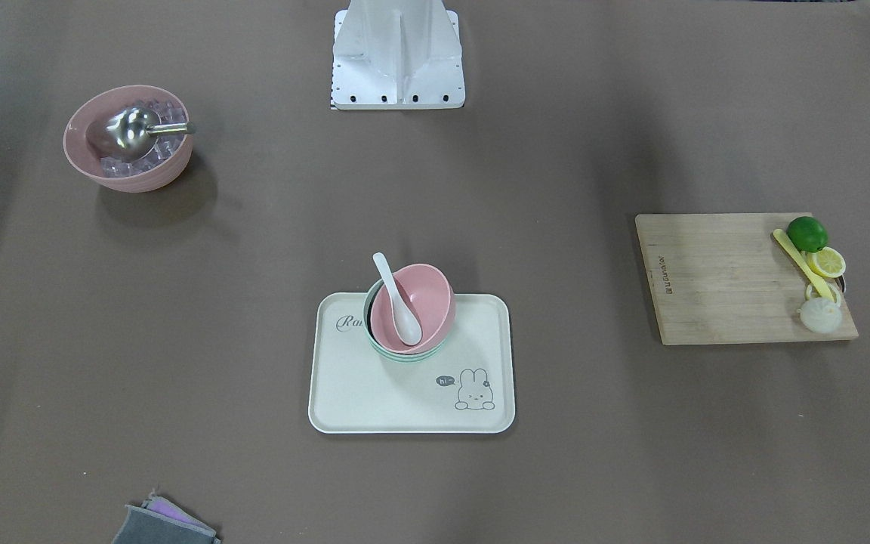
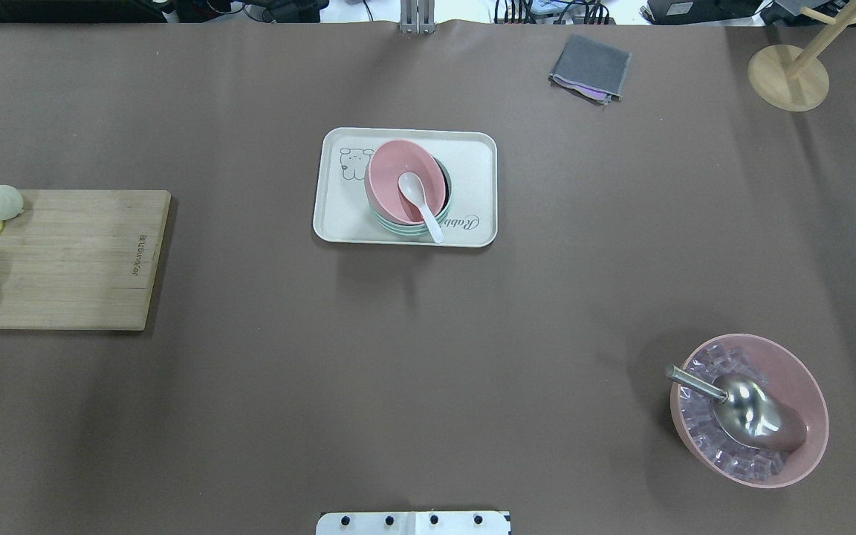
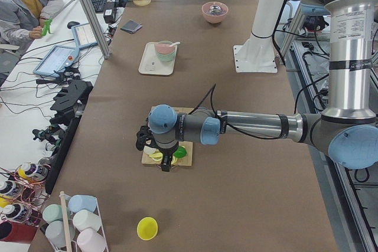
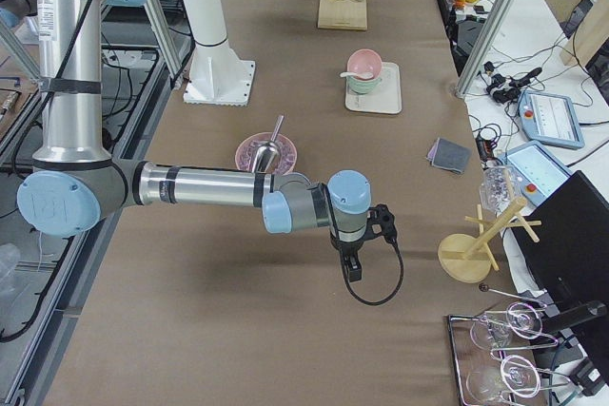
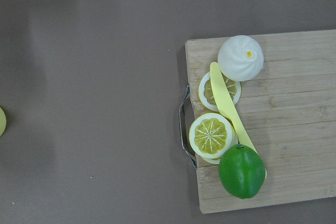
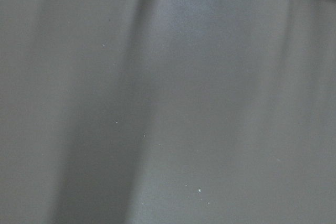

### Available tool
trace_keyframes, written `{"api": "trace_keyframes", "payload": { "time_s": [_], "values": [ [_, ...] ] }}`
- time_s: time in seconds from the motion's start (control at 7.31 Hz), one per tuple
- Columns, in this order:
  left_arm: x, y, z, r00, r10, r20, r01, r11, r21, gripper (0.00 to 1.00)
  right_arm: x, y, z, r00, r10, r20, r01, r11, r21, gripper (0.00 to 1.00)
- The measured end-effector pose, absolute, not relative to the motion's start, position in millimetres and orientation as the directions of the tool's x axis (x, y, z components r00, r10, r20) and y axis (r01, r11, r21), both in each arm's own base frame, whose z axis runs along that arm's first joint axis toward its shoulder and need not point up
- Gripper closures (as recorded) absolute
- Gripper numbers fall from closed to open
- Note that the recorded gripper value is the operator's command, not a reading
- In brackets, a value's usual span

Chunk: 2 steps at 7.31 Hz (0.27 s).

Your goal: Stack pink bowl on green and place spoon

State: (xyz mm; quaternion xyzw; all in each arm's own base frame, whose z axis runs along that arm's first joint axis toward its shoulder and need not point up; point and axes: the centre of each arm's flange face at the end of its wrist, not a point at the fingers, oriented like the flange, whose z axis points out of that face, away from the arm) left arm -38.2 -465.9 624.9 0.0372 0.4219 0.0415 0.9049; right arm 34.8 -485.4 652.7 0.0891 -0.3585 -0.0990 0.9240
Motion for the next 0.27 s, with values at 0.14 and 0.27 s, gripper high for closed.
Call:
{"api": "trace_keyframes", "payload": {
  "time_s": [0.14, 0.27],
  "values": [
    [-38.4, -466.1, 623.8, 0.64, 0.108, -0.76, -0.043, 0.994, 0.105, 0.02, 34.5, -485.1, 652.5, 0.721, -0.247, 0.647, 0.119, 0.965, 0.236, 0.0],
    [-38.5, -466.2, 623.0, 0.641, 0.108, -0.76, -0.042, 0.994, 0.105, 0.02, 34.3, -485.0, 652.1, 0.72, -0.248, 0.649, 0.119, 0.964, 0.236, 0.0]
  ]
}}
